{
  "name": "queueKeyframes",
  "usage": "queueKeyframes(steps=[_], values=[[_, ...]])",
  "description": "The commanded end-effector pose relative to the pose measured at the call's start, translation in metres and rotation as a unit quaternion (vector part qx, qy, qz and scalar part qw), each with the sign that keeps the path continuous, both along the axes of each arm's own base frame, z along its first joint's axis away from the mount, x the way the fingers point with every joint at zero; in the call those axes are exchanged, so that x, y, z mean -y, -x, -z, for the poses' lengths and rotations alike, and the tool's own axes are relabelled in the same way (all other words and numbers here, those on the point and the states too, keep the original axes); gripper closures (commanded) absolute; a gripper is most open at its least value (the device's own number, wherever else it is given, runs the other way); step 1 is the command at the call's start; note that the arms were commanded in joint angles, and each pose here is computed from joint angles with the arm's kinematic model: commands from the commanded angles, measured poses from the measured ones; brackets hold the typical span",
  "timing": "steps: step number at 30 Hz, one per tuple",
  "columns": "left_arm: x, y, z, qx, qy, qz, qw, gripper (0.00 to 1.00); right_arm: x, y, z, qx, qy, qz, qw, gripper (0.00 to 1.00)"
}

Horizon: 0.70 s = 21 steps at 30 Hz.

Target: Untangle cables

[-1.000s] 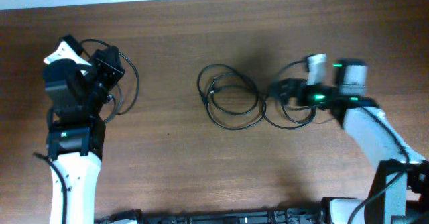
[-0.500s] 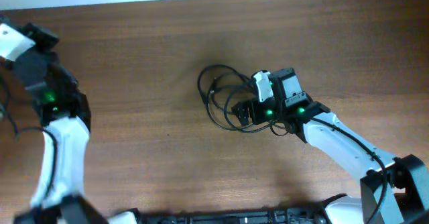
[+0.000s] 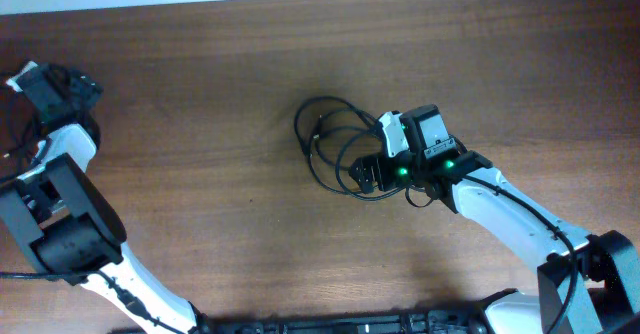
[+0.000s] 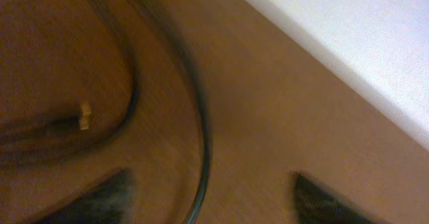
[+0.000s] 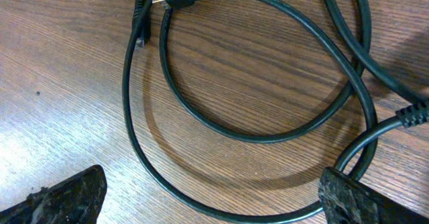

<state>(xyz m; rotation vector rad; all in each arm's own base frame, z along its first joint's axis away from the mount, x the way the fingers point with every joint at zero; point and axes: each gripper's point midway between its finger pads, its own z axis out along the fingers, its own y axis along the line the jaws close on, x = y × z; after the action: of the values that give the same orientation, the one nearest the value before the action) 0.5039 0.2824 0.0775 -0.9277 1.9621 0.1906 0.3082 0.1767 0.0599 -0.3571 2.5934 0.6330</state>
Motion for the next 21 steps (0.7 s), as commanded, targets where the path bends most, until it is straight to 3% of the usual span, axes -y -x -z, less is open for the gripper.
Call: queueKeyframes(steps=[1,4,8,13,18,21], values=[[-0.001,0.001,-0.031,-0.036,0.021,-0.002,0.999,0.01,-0.002,-0.002,-0.003,0.005,0.000,0.002,1.000,0.01],[0.015,0.007,-0.101,-0.077,0.063,0.021,0.995,0.01,-0.002,-0.002,-0.003,0.005,0.000,0.002,1.000,0.01],[0.115,0.000,-0.186,-0.015,0.180,0.205,0.962,0.01,-0.002,-0.002,-0.003,0.005,0.000,0.002,1.000,0.01],[0.221,0.018,-0.217,-0.054,0.130,0.334,0.932,0.01,-0.002,-0.002,-0.003,0.005,0.000,0.002,1.000,0.01],[0.276,0.091,-0.269,-0.072,0.077,0.384,0.917,0.03,-0.004,-0.009,-0.008,0.021,-0.006,0.002,1.000,0.01],[0.307,0.127,-0.266,-0.082,0.040,0.405,0.910,0.02,-0.007,-0.025,-0.022,0.061,-0.022,0.006,0.998,0.01]])
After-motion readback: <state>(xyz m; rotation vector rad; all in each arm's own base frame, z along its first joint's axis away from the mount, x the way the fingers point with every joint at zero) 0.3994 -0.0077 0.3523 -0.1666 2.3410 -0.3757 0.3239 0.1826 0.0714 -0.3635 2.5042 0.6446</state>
